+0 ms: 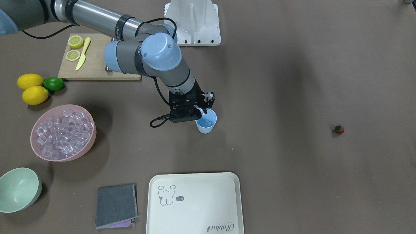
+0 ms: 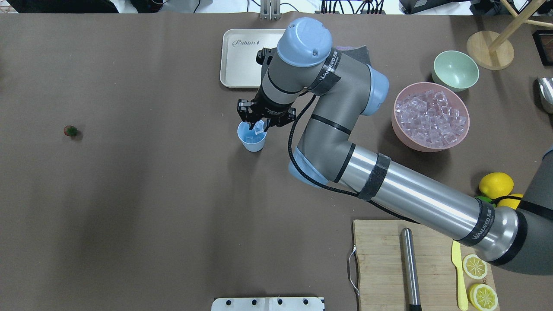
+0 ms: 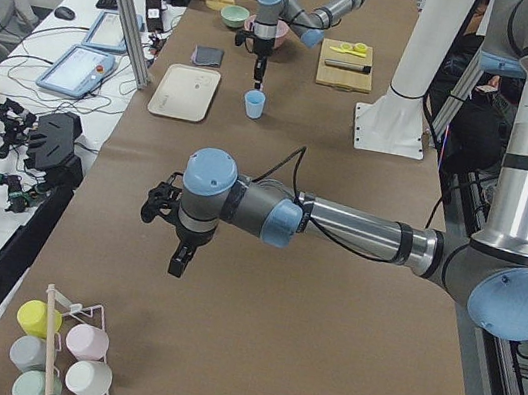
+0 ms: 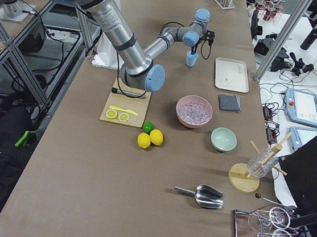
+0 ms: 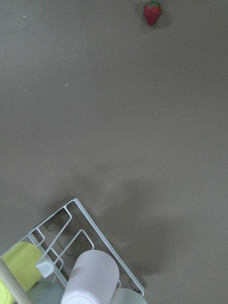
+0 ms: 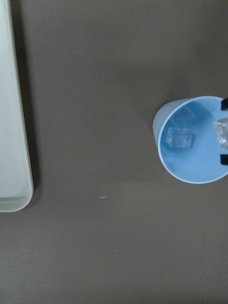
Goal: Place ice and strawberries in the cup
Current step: 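Carry the ice cube with the right gripper over the blue cup, then open the right gripper over the cup and withdraw toward the bowl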
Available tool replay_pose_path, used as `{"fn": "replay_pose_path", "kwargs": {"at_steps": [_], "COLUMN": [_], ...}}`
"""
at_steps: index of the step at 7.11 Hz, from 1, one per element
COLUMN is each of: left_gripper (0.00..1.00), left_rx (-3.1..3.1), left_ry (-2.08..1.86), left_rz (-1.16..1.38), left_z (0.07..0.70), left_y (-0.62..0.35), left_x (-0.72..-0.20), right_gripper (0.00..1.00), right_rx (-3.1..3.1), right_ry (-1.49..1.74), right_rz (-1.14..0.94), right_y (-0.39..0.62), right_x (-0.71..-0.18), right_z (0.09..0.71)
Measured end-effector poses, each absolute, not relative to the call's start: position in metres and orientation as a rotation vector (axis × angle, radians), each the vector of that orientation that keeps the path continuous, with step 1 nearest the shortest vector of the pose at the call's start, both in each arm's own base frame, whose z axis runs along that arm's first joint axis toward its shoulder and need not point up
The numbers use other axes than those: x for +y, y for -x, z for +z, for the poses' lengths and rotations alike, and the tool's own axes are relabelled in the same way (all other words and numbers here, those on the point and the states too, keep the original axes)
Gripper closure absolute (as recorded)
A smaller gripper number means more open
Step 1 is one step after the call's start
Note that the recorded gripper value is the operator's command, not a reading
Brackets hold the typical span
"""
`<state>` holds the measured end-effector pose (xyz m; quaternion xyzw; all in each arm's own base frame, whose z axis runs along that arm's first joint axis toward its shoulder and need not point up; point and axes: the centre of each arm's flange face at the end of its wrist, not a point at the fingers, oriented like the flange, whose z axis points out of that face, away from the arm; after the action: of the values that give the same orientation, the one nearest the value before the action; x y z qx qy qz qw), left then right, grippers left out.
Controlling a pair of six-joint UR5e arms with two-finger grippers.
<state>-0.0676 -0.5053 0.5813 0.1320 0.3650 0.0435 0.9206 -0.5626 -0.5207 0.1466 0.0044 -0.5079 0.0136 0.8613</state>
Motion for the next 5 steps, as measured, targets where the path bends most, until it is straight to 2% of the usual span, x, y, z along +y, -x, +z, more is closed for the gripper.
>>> {"fn": "replay_pose_path", "kwargs": {"at_steps": [1, 2, 3, 5], "left_gripper": [0.02, 0.02, 0.02, 0.02], "left_rx": [0.750, 0.751, 0.750, 0.751], "left_ry": [-0.271, -0.272, -0.273, -0.274], "left_rz": [0.090, 0.091, 0.091, 0.092], "left_z": [0.582, 0.581, 0.581, 0.580], "left_y": [0.067, 0.067, 0.067, 0.067], "left_x": [-0.505, -0.506, -0.506, -0.506], "right_gripper": [0.36, 0.06, 0.02, 0.01], "right_rx": [-1.062, -1.063, -1.067, -1.073], "right_ry": [-0.007, -0.004, -0.007, -0.012], "right_rz": [0.033, 0.040, 0.047, 0.068], "right_y": [0.567, 0.570, 0.571, 0.567], "right_x": [-0.517, -0.515, -0.514, -0.518], "right_z": [0.147, 0.145, 0.140, 0.131]}}
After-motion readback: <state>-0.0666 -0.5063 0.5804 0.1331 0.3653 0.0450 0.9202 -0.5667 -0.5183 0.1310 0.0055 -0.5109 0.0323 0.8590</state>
